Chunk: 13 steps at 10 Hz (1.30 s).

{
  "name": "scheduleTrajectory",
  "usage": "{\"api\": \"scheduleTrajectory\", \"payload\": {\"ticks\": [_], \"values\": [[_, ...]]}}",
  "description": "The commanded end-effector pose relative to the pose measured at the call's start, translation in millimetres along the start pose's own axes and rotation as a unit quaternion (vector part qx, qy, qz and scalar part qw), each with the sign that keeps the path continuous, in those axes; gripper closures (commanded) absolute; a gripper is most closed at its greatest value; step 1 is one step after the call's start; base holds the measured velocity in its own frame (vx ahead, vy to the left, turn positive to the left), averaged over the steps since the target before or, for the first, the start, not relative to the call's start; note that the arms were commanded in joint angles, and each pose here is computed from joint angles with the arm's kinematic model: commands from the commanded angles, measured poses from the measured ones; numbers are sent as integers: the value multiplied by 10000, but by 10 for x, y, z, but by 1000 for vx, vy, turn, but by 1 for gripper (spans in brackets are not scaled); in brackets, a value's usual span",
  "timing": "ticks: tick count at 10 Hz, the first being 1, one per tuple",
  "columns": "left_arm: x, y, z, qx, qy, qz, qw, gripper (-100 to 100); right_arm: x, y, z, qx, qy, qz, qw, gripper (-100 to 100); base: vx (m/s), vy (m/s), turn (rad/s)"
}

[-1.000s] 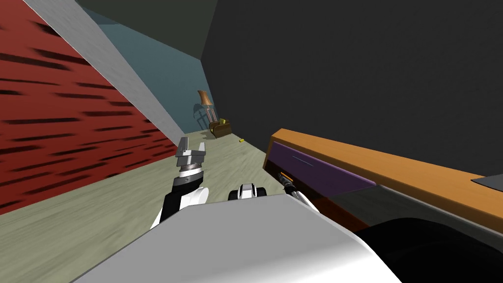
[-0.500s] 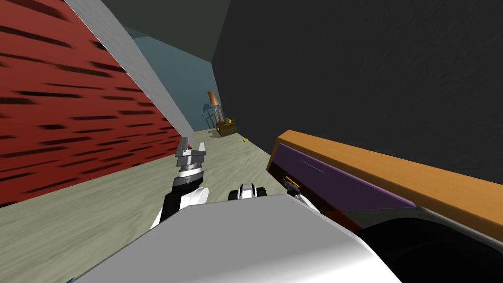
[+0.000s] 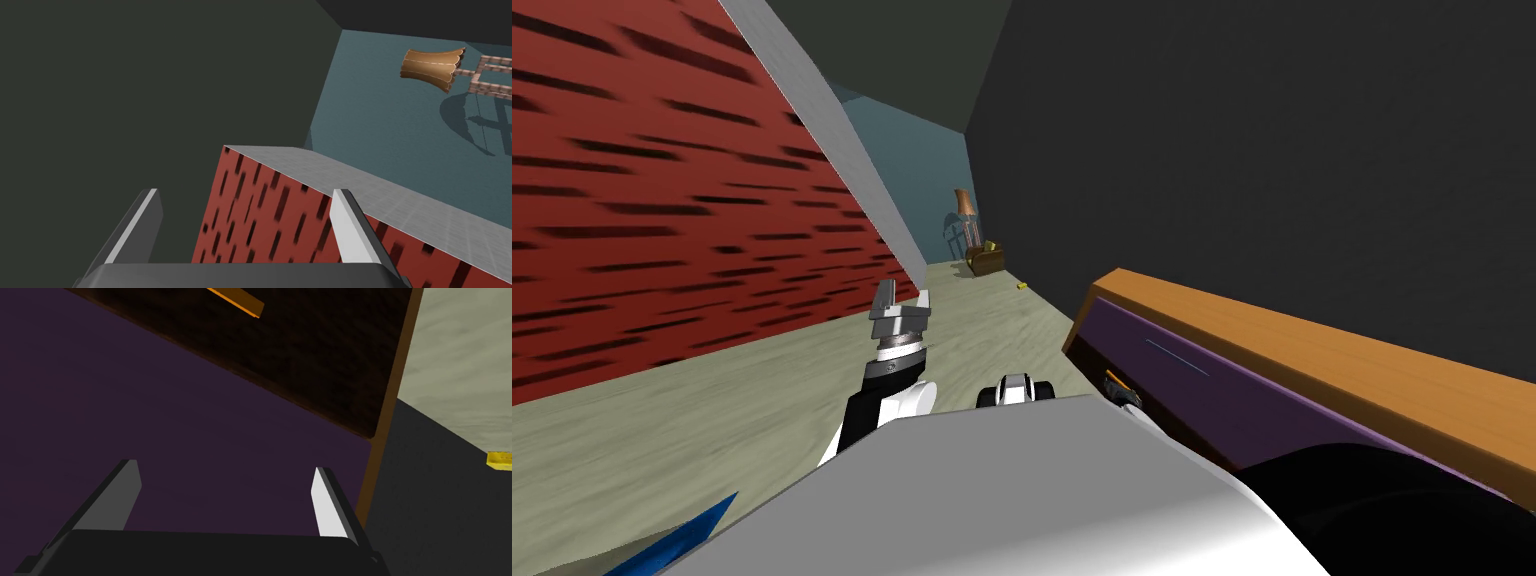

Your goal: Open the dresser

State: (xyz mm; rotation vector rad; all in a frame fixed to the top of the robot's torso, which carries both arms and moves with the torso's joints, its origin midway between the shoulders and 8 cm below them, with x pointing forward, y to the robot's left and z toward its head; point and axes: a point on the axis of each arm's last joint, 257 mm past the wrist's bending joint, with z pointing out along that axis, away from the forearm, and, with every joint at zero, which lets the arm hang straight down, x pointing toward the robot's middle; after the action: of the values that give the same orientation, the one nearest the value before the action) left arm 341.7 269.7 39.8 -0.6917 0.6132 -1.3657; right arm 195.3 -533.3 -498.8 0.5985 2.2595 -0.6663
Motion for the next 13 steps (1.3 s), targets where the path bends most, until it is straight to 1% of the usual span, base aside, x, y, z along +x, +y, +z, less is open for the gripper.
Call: {"api": "scheduleTrajectory", "payload": {"ticks": [1, 2, 3, 4, 5, 6, 7, 8, 9, 10, 11, 13], "values": [[0, 0, 0, 0, 0, 0, 10000, 0, 122, -464, 37, 577, 40, -612, 9964, -100, 19, 25, 225], [0, 0, 0, 0, 0, 0, 10000, 0, 116, -503, 32, 655, 34, -626, 9959, -100, 18, 15, 109], [0, 0, 0, 0, 0, 1, 10000, 0, 163, -763, 42, 953, 53, -994, 9905, -100, 21, 17, 189], [0, 0, 0, 0, 0, 0, 10000, 0, 160, -795, 36, 1018, 54, -993, 9898, -100, 17, 13, 105], [0, 0, 0, 0, 0, 1, 10000, 0, 173, -1057, 26, 1341, 57, -1336, 9819, -100, 14, 17, 219], [0, 0, 0, 0, 0, 0, 10000, 0, 183, -1071, 24, 1359, 68, -1343, 9816, -100, 12, 10, 87], [-1, 0, 0, 0, 0, 1, 10000, 0, 179, -1319, 1, 1669, 65, -1665, 9718, -100, 10, 15, 153], [0, 0, 0, 0, 0, 0, 10000, 0, 143, -1488, -15, 1870, 32, -1947, 9629, -100, 12, 25, 255], [0, 0, 0, 0, 0, 0, 10000, 0, 118, -1502, -26, 1925, 10, -1933, 9621, -100, 13, 16, 61], [-1, 0, 0, 0, 0, 1, 10000, 0, 180, -1566, -34, 1973, 78, -1981, 9601, -100, 8, 6, -34], [-1, 0, 0, -1, 0, 1, 10000, 0, 184, -1570, -34, 1976, 83, -1984, 9599, -100, 3, 0, -16], [0, 0, 0, 0, 0, 1, 10000, 0, 138, -1974, -118, 2479, 79, -2544, 9348, -100, 7, 10, 187]]}}
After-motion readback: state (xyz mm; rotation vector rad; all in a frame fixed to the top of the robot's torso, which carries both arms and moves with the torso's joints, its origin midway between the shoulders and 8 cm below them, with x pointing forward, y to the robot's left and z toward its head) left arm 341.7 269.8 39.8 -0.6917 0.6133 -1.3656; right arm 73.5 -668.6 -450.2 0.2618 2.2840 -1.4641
